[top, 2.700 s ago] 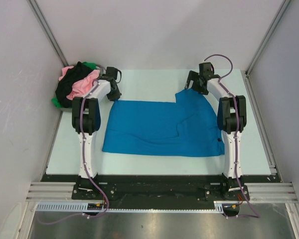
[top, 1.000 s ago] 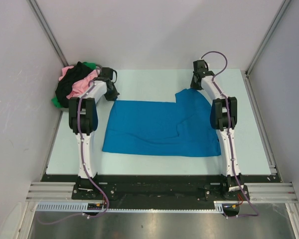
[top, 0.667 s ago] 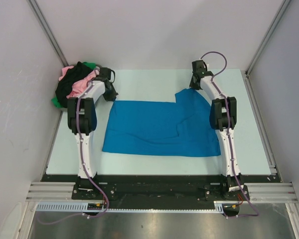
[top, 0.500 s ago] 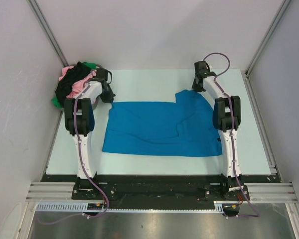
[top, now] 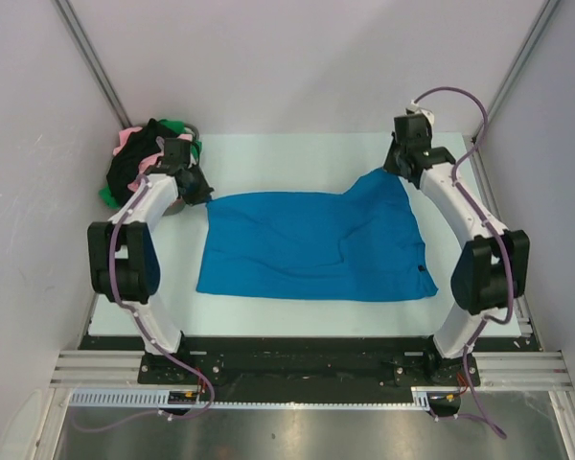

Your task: Fold and stack the t-shirts

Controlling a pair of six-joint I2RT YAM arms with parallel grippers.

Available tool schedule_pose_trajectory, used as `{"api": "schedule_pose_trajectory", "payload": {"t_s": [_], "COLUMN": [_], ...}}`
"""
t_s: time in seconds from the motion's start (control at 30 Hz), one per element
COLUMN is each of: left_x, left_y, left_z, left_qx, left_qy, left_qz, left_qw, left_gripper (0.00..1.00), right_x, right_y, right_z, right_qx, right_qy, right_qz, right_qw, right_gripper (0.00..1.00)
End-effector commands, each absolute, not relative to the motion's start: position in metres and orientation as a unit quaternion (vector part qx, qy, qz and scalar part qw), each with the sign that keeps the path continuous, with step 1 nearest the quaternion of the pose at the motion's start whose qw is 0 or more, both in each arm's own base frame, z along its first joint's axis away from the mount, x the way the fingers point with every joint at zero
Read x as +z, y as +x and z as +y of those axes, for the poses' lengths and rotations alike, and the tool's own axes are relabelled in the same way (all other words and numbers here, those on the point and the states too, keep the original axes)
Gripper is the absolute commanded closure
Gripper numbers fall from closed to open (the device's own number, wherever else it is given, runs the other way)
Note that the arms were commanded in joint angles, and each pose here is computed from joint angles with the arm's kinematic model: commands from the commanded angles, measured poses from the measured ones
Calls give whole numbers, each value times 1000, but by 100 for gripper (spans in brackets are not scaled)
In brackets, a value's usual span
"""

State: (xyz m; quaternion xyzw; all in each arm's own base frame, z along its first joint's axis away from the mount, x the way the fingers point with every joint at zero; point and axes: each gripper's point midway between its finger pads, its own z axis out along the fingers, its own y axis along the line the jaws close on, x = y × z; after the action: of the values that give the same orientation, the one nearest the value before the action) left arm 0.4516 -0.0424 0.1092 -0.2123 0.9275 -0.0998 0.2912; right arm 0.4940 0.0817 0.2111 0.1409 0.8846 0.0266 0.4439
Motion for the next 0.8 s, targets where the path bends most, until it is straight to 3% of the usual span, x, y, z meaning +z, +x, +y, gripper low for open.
{"api": "schedule_pose_trajectory", "payload": {"t_s": [0.0, 0.33, 0.73, 0.77], "left_x": [118, 82, 59, 57], "left_y": [427, 346, 306, 304], "left_z": [-47, -40, -23, -22], "left_qx": [-112, -95, -45, -42], "left_qy": [-220, -266, -284, -289], "left_qz": [921, 919, 923, 922], "left_qw": [301, 275, 257, 254], "left_gripper": [100, 100, 100, 88], "right_x": [209, 183, 136, 139], "right_y": [447, 335, 193, 185], "right_z": [69, 38, 49, 66], "right_qx": [9, -22, -9, 12], "right_qy": [160, 219, 267, 257], "right_qz": [886, 890, 903, 903], "right_qw": [436, 399, 338, 345], "right_gripper": [100, 100, 100, 80]}}
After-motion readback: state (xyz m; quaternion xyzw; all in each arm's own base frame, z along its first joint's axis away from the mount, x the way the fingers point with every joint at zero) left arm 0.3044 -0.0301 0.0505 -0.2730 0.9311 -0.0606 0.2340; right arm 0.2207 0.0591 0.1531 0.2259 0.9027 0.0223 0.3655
